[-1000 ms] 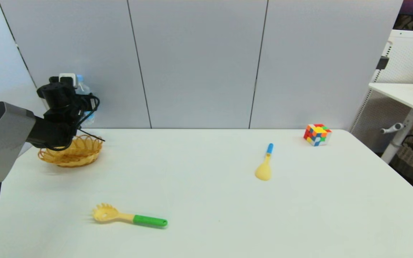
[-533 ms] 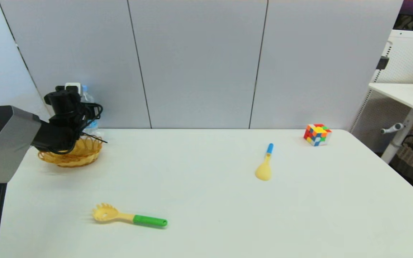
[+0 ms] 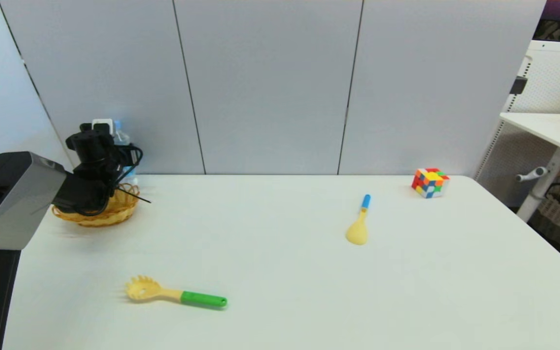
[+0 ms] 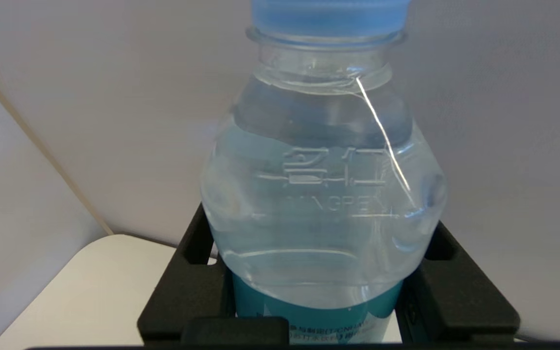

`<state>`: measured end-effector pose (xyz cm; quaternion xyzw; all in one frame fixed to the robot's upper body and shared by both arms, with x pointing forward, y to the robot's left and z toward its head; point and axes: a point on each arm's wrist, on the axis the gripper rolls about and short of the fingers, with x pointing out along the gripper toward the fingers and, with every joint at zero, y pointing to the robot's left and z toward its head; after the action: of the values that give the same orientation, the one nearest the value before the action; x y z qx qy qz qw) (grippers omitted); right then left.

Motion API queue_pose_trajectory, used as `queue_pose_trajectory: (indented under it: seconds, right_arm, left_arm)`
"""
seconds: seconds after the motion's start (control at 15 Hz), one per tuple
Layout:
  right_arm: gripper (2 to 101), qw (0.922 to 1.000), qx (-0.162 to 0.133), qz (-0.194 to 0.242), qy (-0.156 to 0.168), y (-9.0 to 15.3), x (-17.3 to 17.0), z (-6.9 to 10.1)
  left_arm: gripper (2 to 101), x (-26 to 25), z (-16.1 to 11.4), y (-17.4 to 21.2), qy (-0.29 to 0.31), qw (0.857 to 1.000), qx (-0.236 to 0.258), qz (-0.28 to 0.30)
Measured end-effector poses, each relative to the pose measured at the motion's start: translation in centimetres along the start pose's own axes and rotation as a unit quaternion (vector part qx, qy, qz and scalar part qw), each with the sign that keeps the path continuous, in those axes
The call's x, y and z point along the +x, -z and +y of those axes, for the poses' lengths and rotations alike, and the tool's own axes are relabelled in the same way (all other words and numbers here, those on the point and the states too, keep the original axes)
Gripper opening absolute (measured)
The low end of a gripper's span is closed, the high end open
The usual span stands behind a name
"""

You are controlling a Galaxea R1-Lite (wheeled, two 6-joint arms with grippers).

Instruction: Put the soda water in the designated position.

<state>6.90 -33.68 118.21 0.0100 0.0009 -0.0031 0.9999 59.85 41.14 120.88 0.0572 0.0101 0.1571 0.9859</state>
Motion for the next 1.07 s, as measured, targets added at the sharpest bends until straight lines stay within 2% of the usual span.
queue_pose_trajectory:
  seconds: [0.27,0.47,0.6,0.87,1.07]
  right_arm:
    - [98.0,1.0,0.0,0.0,0.0,0.0,0.0,0.0]
    - [98.0,1.0,0.0,0.0,0.0,0.0,0.0,0.0]
    - [98.0,1.0,0.0,0.0,0.0,0.0,0.0,0.0]
    - [98.0,1.0,0.0,0.0,0.0,0.0,0.0,0.0]
    - [98.0,1.0,0.0,0.0,0.0,0.0,0.0,0.0]
  left_arm:
    - [49.2,0.1,0.0,0.3,0.0,1.0,-0.001,0.0]
    - [64.5,0.1,0.0,0.3,0.0,1.0,0.0,-0.001]
    - [71.3,0.1,0.1,0.2,-0.001,1.0,0.0,-0.005]
    - [79.9,0.1,0.0,-0.2,-0.001,1.0,0.0,-0.011]
    - [83.8,-0.3,0.4,-3.1,0.002,0.999,-0.005,-0.038]
